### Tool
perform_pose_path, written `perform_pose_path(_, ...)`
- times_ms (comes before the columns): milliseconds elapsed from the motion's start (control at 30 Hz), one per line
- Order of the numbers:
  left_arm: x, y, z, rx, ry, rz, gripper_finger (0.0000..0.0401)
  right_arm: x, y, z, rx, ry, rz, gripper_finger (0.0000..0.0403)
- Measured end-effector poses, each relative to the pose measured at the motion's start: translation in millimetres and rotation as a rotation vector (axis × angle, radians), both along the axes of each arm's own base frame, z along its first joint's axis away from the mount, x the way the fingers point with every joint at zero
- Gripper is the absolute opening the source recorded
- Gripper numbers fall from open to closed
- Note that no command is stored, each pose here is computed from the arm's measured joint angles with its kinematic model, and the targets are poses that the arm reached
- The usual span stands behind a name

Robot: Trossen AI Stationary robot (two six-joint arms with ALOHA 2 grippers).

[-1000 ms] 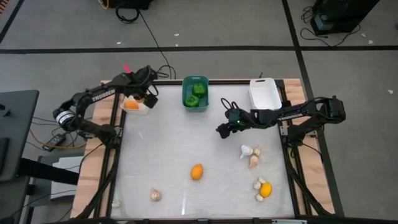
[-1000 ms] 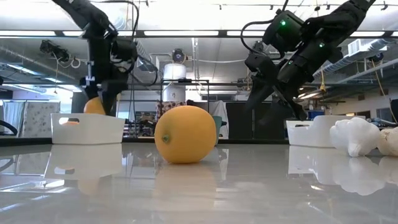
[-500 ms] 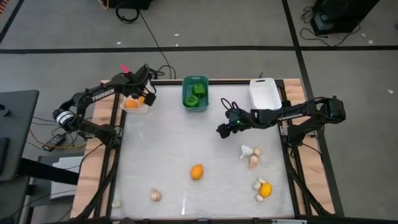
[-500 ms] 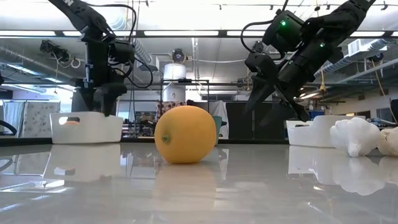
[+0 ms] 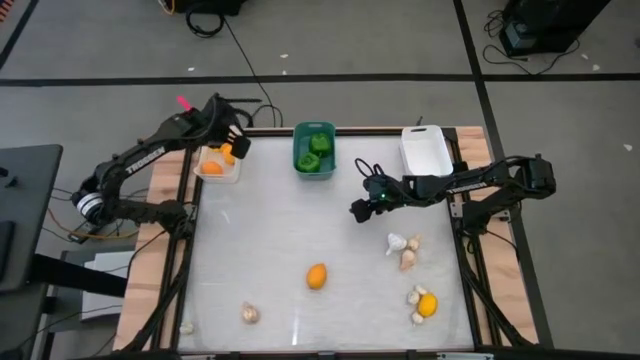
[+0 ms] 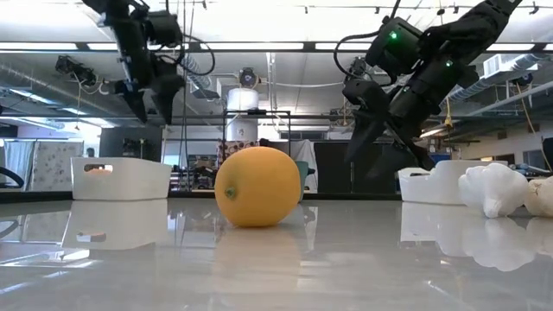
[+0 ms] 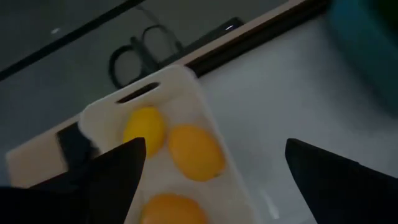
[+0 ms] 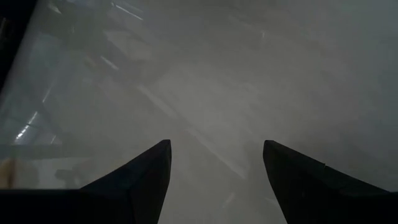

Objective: Sort produce into baskets
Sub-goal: Put the left yellow lemon into the left white bin

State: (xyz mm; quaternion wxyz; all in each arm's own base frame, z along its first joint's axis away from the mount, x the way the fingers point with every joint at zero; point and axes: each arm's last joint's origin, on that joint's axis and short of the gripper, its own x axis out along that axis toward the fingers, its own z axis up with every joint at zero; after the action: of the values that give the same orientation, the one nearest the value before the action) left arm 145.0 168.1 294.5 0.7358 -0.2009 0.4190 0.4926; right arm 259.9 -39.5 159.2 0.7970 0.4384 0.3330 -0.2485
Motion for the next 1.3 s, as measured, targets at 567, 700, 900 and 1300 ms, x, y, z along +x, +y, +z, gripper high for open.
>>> perform_pose_path(567, 54, -68, 21, 0.033, -0.32, -0.232, 0.0392, -69, 13, 44, 0.017, 0.176, -0.064, 0.0265)
perform_pose_path(700, 75, -79, 21, 0.046, -0.388, -0.3, 0.0392, -91, 24, 44, 0.079, 0.313, -0.102, 0.0264)
perform_pose_path(900, 106, -89, 4, -0.007, -0.395, -0.396, 0.0392, -96, 44, 44, 0.181, 0.352, -0.039, 0.0255)
perform_pose_path(1300, 154, -143, -30, -0.295, -0.481, -0.5, 0.0392, -80, 58, 54, -0.063, 0.134, -0.033, 0.0248)
